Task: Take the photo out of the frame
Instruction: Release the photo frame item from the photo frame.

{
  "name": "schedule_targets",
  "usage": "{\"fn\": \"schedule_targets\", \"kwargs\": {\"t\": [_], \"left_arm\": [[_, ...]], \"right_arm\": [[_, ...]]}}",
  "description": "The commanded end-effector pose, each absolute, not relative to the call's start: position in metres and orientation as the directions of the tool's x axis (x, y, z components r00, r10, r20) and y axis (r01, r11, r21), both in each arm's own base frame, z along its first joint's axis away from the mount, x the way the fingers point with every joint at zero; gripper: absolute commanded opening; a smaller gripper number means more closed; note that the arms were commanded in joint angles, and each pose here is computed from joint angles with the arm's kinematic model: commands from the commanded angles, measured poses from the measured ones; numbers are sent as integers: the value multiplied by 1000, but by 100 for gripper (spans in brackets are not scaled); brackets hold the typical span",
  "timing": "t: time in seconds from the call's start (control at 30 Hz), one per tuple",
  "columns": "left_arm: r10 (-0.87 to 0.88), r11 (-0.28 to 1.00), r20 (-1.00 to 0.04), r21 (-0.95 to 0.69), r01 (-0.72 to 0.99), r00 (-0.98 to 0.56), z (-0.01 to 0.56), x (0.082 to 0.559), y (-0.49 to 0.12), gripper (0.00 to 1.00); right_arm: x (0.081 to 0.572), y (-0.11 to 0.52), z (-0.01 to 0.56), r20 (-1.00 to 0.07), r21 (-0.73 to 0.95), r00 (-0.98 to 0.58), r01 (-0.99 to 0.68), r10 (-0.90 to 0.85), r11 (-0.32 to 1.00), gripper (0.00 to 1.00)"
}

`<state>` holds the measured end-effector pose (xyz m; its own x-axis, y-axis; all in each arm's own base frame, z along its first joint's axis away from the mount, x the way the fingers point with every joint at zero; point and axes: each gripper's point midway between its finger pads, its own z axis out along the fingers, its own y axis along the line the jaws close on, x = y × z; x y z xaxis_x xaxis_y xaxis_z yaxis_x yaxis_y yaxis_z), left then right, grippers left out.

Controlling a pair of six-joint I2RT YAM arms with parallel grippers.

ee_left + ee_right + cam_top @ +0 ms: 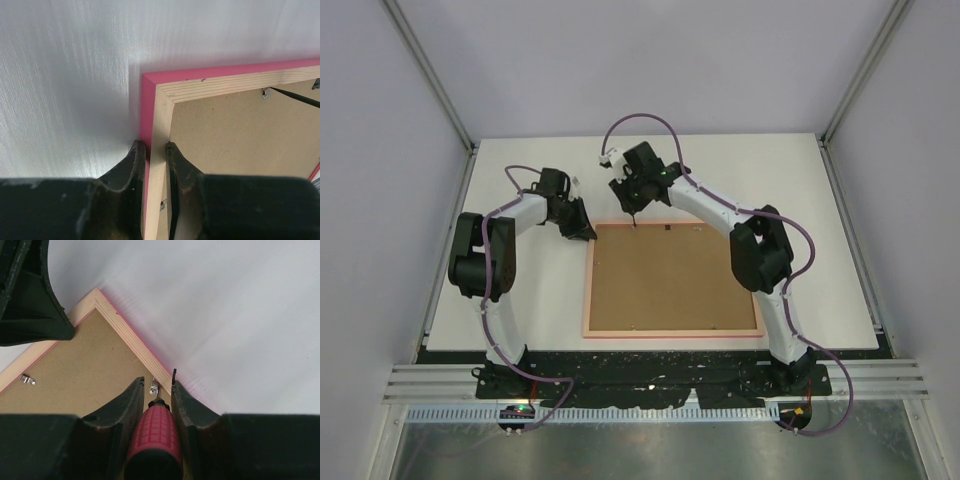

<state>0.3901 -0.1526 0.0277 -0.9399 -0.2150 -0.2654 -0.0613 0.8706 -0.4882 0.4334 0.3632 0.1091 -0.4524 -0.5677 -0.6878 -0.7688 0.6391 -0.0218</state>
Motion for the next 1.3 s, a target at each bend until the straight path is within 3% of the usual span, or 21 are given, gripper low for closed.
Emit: {"fn": "schedule_targets", "kwargs": {"t": [0.0,0.7,1.0,1.27], "left_arm": [[-212,873,-206,-480,-90,-955,15,380,-153,0],[-213,872,-205,-481,-91,-955,15,380,-152,0],[-213,871,-205,-482,-91,-955,15,380,-152,0],[-208,867,-204,-491,-84,-957,16,381,-154,0]], "right_arm": [[439,379,127,-732,14,-438,-776,-522,631,8],[415,386,121,-713,104,-459,-817,-530,567,8],[410,391,158,-759,104,-409,-844,-507,526,8],[377,376,173,-778,115,-360,-887,-514,446,7]]}}
